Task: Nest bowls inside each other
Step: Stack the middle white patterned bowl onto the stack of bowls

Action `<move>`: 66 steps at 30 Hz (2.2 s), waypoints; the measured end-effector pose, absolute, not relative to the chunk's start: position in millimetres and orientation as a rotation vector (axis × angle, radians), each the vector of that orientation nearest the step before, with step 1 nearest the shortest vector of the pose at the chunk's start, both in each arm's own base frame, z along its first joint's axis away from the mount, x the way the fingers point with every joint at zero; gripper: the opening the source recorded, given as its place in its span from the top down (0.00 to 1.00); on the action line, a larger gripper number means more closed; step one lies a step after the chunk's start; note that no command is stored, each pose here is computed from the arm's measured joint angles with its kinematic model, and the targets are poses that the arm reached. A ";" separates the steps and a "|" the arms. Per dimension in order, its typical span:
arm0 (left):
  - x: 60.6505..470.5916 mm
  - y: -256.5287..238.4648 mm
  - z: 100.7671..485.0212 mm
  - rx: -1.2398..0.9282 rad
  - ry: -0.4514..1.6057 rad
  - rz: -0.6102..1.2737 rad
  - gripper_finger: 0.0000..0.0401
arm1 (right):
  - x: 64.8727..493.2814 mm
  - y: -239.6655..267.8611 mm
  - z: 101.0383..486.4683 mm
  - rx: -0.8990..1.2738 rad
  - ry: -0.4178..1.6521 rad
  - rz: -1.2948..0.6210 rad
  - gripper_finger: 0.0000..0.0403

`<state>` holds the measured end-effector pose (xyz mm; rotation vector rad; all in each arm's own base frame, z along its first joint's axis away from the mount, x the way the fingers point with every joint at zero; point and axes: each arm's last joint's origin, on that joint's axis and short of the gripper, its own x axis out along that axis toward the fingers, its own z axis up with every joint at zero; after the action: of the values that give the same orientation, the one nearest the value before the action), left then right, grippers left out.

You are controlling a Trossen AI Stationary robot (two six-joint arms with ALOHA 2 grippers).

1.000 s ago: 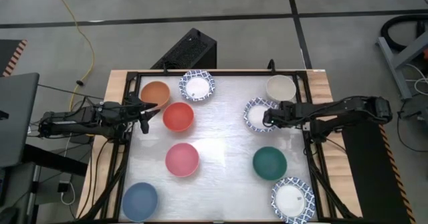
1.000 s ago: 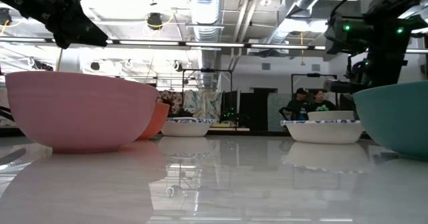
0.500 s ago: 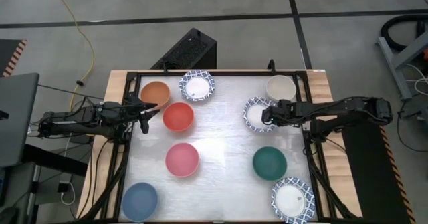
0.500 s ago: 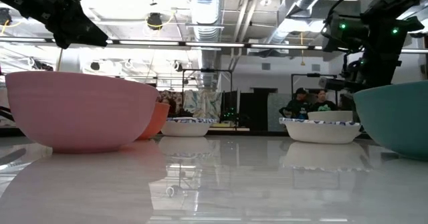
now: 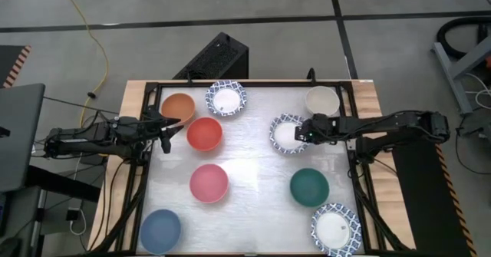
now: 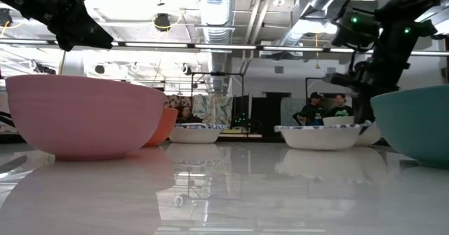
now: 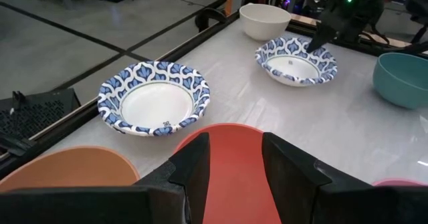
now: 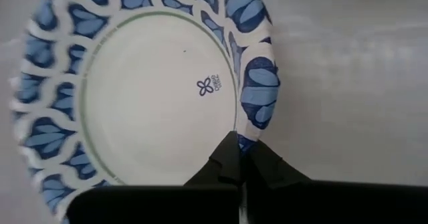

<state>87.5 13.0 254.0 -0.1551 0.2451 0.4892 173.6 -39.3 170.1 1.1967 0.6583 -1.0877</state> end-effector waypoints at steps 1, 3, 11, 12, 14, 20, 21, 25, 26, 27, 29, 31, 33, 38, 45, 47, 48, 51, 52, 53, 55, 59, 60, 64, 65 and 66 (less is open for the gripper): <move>87.5 13.0 254.0 -0.155 0.245 0.489 0.69 | 175.5 -39.4 171.0 1.197 0.649 -1.065 0.96; 87.5 13.0 254.0 -0.155 0.245 0.489 0.69 | 178.1 -39.8 172.4 1.195 0.630 -1.038 0.96; 87.5 13.0 254.0 -0.154 0.245 0.489 0.69 | 186.2 -41.3 177.4 1.183 0.561 -0.959 0.96; 87.5 13.0 254.0 -0.154 0.245 0.489 0.69 | 187.2 -41.5 178.1 1.181 0.553 -0.948 0.96; 87.5 13.0 254.0 -0.154 0.246 0.489 0.69 | 188.2 -41.7 178.9 1.181 0.542 -0.938 0.96; 87.5 13.0 254.0 -0.154 0.245 0.489 0.69 | 189.2 -42.3 179.7 1.150 0.543 -0.919 0.96; 87.5 13.0 254.0 -0.154 0.245 0.489 0.69 | 189.2 -42.5 179.7 1.143 0.545 -0.917 0.96; 87.5 13.0 254.0 -0.155 0.245 0.489 0.69 | 191.5 -42.7 181.5 1.146 0.521 -0.898 0.96; 87.5 13.0 254.0 -0.155 0.245 0.490 0.69 | 192.7 -43.0 182.6 1.148 0.505 -0.887 0.96; 87.5 13.0 254.0 -0.155 0.245 0.490 0.69 | 194.1 -43.2 183.8 1.151 0.488 -0.875 0.96; 87.5 13.0 254.0 -0.155 0.245 0.489 0.69 | 196.8 -43.7 186.4 1.141 0.461 -0.847 0.96; 87.5 13.0 254.0 -0.155 0.245 0.490 0.69 | 199.9 -44.5 189.5 1.145 0.420 -0.821 0.96; 87.5 13.0 254.0 -0.156 0.245 0.489 0.69 | 202.8 -45.5 192.9 1.130 0.382 -0.792 0.96; 87.5 13.0 254.0 -0.156 0.245 0.490 0.69 | 209.2 -50.9 202.9 1.081 0.265 -0.739 0.96; 87.5 13.0 254.0 -0.157 0.245 0.489 0.69 | 213.5 -62.5 215.6 1.032 0.125 -0.694 0.96; 87.5 13.0 254.0 -0.157 0.245 0.490 0.69 | 213.9 -65.9 218.7 1.021 0.089 -0.687 0.96; 87.5 13.0 254.0 -0.157 0.245 0.490 0.69 | 214.0 -67.6 220.3 1.015 0.072 -0.684 0.96; 87.5 13.0 254.0 -0.157 0.245 0.490 0.69 | 214.2 -72.4 224.7 1.005 0.020 -0.676 0.96; 87.5 13.0 254.0 -0.157 0.245 0.490 0.69 | 214.1 -73.8 225.7 1.006 0.007 -0.676 0.96; 87.5 13.0 254.0 -0.157 0.245 0.490 0.69 | 213.9 -75.2 226.5 1.006 -0.004 -0.677 0.96; 87.5 13.0 254.0 -0.157 0.245 0.490 0.69 | 215.3 -78.5 226.5 1.007 -0.025 -0.680 0.96; 87.4 13.2 254.1 -0.155 0.243 0.498 0.69 | 224.8 -87.0 225.5 1.008 -0.061 -0.686 0.96; 87.3 13.5 254.1 -0.154 0.242 0.509 0.69 | 229.2 -89.9 226.2 1.003 -0.058 -0.692 0.96; 86.9 14.0 254.2 -0.150 0.238 0.530 0.69 | 252.9 -102.4 229.7 0.954 -0.026 -0.713 0.96; 86.9 14.1 254.2 -0.150 0.238 0.533 0.69 | 259.6 -105.9 230.7 0.939 -0.015 -0.713 0.96; 86.9 14.1 254.2 -0.150 0.238 0.533 0.69 | 266.5 -109.3 232.8 0.924 -0.003 -0.703 0.96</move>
<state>86.9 14.1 254.2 -0.1501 0.2380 0.5332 266.5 -109.3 232.8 0.9240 -0.0033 -0.7030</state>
